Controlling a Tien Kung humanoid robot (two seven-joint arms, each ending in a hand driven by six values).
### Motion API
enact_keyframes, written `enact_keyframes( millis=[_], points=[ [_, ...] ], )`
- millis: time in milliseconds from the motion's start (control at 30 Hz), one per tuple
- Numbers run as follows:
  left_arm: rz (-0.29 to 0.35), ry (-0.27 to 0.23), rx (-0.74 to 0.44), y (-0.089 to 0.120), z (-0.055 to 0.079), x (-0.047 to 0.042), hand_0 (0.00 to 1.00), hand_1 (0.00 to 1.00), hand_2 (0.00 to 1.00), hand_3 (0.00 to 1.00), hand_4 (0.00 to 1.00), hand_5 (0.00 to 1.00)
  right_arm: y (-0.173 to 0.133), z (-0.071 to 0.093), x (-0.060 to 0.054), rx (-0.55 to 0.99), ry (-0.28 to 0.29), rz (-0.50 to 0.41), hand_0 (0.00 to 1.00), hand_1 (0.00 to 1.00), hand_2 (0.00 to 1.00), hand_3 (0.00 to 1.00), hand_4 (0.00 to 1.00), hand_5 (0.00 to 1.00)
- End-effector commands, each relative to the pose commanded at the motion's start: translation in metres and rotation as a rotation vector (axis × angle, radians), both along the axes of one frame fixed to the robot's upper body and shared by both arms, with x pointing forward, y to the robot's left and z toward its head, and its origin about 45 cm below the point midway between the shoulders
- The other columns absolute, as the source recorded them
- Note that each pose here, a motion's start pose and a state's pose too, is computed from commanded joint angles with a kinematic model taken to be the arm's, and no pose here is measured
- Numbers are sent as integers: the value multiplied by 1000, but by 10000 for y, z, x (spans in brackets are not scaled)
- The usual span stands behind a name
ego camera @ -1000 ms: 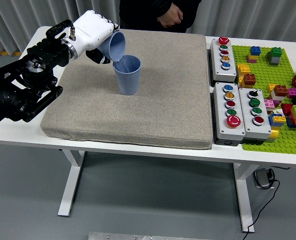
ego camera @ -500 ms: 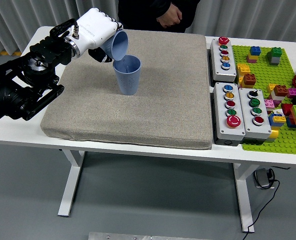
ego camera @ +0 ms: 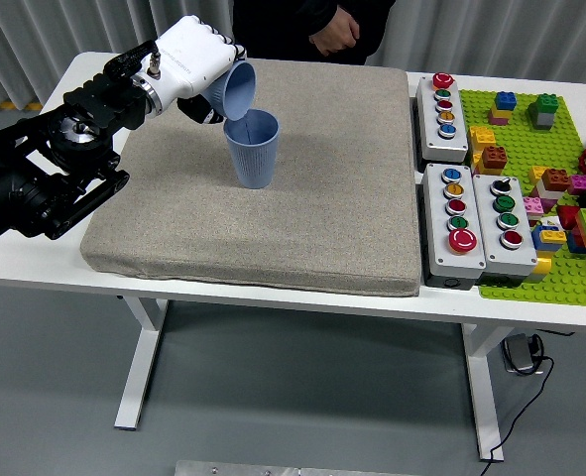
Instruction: Pick cup pour cup place
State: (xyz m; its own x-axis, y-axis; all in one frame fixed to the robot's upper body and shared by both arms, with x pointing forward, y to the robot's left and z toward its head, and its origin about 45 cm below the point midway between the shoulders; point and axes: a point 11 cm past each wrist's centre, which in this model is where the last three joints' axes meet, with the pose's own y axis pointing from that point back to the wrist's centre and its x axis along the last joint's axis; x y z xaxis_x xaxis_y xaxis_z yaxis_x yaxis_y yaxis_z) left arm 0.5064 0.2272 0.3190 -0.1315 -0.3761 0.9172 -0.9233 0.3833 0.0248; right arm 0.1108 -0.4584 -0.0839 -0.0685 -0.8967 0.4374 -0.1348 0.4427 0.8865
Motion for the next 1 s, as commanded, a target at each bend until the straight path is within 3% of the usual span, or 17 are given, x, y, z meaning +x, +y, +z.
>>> enact_keyframes(
  millis=[533,767,1000],
  points=[
    [17,-9,-25,66,36,1,439,514,540,540,844,42,2,1,7,0,-2,-3,700,712,695,648,127,328],
    [82,24,-364,320,108,-11,434,514,540,541,843,42,7,1,18,1,-6,-6,701,711,695,648,126,328],
    [118,60,-761,520,87,-112,434,516,540,541,844,44,13,-7,-5,3,-3,-6,701,711,695,648,126,328]
  ],
)
